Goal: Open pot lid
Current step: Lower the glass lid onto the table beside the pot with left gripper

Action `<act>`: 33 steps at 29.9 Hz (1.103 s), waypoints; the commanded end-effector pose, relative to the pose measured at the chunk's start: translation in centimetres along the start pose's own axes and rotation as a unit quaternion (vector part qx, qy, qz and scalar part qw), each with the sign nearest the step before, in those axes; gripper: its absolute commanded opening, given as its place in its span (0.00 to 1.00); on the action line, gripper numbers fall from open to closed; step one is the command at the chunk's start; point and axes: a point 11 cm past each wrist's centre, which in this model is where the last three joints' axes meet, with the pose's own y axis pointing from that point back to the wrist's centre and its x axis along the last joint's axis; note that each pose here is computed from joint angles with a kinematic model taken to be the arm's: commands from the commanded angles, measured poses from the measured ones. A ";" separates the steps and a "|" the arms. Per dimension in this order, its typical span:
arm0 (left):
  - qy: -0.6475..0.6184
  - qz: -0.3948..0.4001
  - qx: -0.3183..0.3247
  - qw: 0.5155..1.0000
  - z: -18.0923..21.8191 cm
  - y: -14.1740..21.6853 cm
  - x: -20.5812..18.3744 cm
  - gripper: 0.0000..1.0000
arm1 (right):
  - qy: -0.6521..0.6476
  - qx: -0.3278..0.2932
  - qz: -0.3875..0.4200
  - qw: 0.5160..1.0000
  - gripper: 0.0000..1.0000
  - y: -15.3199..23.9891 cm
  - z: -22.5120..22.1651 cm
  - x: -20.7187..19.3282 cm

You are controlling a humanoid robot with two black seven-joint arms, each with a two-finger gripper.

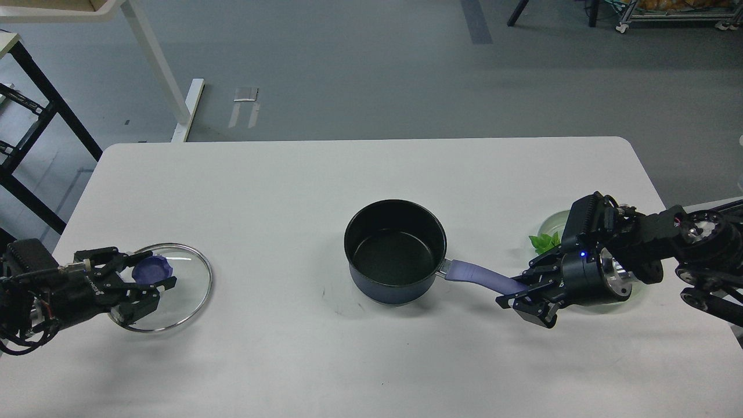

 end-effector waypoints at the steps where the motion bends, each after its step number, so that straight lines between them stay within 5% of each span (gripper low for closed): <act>1: -0.002 -0.001 0.001 1.000 -0.1 0.4 0.1 0.99 | 0.000 0.000 0.000 1.000 0.36 0.0 0.0 0.0; 7: 0.000 -0.003 0.004 1.000 -0.3 0.7 0.0 0.99 | 0.001 0.000 0.000 1.000 0.36 0.0 0.0 0.1; 11: 0.001 -0.001 0.004 1.000 -0.2 0.6 0.0 0.99 | 0.001 0.000 0.000 1.000 0.59 0.0 0.0 0.1; 22: 0.019 0.004 0.010 1.000 -0.1 0.5 -0.1 0.97 | 0.000 0.000 0.001 1.000 0.71 0.0 0.0 0.1; 26: 0.025 -0.004 0.009 1.000 0.2 0.8 -1.0 0.78 | 0.000 0.000 0.001 1.000 0.71 0.0 0.0 0.1; 29: 0.028 -0.010 0.007 1.000 0.5 0.9 -1.5 0.48 | 0.000 0.000 0.001 1.000 0.71 0.0 0.0 0.1; 33: 0.028 -0.014 0.004 0.999 0.7 1.0 -1.8 0.26 | 0.000 0.000 0.002 1.000 0.71 0.0 0.0 0.1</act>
